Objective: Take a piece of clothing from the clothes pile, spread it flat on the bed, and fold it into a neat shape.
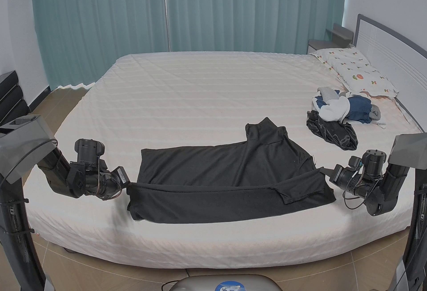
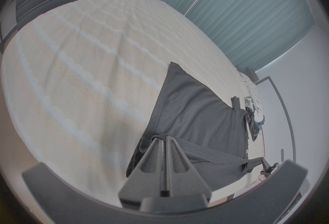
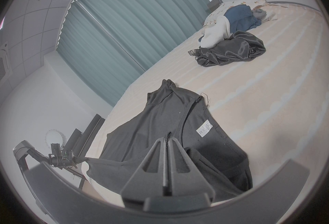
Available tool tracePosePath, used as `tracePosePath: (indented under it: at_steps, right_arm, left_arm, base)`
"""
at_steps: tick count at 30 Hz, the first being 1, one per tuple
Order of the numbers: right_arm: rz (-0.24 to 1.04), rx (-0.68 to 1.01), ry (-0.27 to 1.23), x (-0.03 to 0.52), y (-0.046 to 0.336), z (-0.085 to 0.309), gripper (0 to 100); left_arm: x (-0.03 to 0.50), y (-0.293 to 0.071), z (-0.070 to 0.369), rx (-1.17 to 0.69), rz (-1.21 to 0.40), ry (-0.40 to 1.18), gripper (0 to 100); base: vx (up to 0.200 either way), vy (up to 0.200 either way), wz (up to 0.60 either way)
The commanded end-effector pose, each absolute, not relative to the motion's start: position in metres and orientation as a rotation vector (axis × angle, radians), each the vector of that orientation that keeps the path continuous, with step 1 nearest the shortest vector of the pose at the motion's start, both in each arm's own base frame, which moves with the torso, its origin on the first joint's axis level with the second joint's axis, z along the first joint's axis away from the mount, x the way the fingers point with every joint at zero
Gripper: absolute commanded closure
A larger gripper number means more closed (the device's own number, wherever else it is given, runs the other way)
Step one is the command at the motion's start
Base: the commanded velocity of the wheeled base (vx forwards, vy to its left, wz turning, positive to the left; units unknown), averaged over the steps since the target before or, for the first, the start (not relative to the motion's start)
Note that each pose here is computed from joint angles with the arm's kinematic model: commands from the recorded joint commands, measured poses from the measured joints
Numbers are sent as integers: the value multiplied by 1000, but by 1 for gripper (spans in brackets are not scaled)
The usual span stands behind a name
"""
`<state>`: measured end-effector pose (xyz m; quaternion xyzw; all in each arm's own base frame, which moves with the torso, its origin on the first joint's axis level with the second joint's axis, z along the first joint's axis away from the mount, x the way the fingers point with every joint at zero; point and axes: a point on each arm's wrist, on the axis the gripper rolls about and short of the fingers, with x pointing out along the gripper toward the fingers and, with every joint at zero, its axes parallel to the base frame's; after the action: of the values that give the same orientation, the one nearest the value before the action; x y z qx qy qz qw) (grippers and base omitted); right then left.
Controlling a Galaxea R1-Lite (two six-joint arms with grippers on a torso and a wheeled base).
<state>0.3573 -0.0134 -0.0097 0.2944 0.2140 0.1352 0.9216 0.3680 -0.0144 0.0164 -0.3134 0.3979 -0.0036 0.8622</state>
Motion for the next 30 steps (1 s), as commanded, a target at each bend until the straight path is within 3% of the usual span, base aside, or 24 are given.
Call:
tracePosePath:
  at_steps: [1,13,14,16,17,30]
  right_arm:
    - [276,610,476,367,-10,-31,100]
    - [269,612,486,377,-11,-50,100]
    - [271,611,484,378,-10,-50,100]
    - [272,611,486,378,-10,-51,100]
    - [276,612,485,379,-8,-52,0]
    - [142,641,417,349,-27,-5,0]
  left_arm:
    - [380,-23,-9,-634,14,870,100]
    - [389,-26,-14,-624,30,861,100]
    - [389,-26,-14,-625,33,861,0]
    - [389,-26,-14,-622,40,859,0]
    - [389,-26,-14,-623,43,856,0]
    - [376,-19,0,-781,101,831,0]
  base:
    - [0,0,0]
    - [0,0,0]
    - [0,0,0]
    - [0,0,0]
    - [0,0,0]
    - [0,0,0]
